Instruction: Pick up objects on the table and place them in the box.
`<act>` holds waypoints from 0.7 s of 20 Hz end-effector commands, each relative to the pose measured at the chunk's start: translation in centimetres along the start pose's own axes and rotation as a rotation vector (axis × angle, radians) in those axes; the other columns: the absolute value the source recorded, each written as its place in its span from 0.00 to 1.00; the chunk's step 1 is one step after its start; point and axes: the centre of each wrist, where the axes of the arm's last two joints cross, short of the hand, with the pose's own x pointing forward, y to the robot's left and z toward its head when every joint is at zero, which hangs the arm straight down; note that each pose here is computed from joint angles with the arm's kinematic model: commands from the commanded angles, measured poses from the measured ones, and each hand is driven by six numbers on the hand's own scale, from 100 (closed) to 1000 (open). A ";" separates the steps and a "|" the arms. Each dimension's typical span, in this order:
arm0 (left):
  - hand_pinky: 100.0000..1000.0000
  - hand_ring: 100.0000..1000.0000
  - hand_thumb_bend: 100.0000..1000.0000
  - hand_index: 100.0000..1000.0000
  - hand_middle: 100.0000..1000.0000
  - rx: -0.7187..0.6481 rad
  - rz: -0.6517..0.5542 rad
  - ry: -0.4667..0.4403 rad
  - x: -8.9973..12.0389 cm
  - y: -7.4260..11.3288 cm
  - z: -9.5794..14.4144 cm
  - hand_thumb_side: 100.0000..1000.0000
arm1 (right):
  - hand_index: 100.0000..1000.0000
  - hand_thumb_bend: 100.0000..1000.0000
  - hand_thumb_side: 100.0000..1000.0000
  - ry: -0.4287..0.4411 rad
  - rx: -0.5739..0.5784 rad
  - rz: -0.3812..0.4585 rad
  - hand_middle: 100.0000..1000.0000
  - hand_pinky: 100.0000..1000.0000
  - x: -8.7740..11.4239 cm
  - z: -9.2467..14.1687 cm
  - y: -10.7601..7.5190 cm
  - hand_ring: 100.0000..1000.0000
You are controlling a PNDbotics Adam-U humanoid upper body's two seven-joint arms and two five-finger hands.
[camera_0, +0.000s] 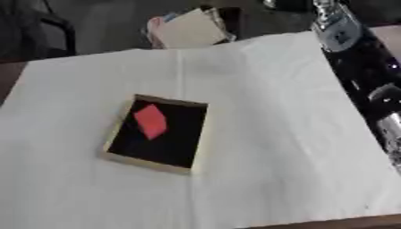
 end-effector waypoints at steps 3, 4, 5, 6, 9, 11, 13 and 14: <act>0.80 0.74 0.38 0.83 0.75 0.047 -0.009 0.039 -2.1 2.1 -0.1 0.45 | 0.91 0.50 0.38 0.029 -0.081 -0.031 0.74 0.51 -1.1 -0.3 -2.2 0.70; 0.80 0.74 0.37 0.83 0.75 0.047 -0.009 0.040 -2.2 2.1 -0.1 0.45 | 0.91 0.44 0.39 0.034 -0.085 -0.034 0.74 0.50 -1.2 -0.3 -2.3 0.69; 0.80 0.74 0.37 0.83 0.75 0.048 -0.010 0.043 -2.3 2.1 -0.1 0.45 | 0.91 0.43 0.39 0.044 -0.095 -0.041 0.74 0.50 -1.5 -0.2 -2.6 0.69; 0.80 0.74 0.37 0.83 0.75 0.049 -0.011 0.045 -2.4 2.1 -0.1 0.45 | 0.91 0.38 0.38 0.051 -0.102 -0.046 0.74 0.50 -1.7 -0.2 -2.8 0.69; 0.80 0.74 0.36 0.83 0.75 0.050 -0.017 0.057 -2.9 2.1 0.1 0.44 | 0.90 0.35 0.37 0.076 -0.126 -0.057 0.73 0.50 -2.5 0.0 -3.6 0.69; 0.80 0.74 0.36 0.83 0.74 0.053 -0.019 0.061 -3.1 2.0 0.1 0.44 | 0.90 0.34 0.36 0.088 -0.137 -0.059 0.73 0.50 -3.0 0.1 -4.0 0.69; 0.79 0.74 0.36 0.82 0.74 0.054 -0.021 0.066 -3.3 1.9 0.2 0.44 | 0.90 0.33 0.36 0.096 -0.142 -0.062 0.73 0.50 -3.3 0.2 -4.2 0.69; 0.79 0.74 0.36 0.82 0.74 0.055 -0.022 0.068 -3.4 1.9 0.2 0.44 | 0.90 0.33 0.36 0.098 -0.143 -0.063 0.73 0.49 -3.5 0.2 -4.3 0.68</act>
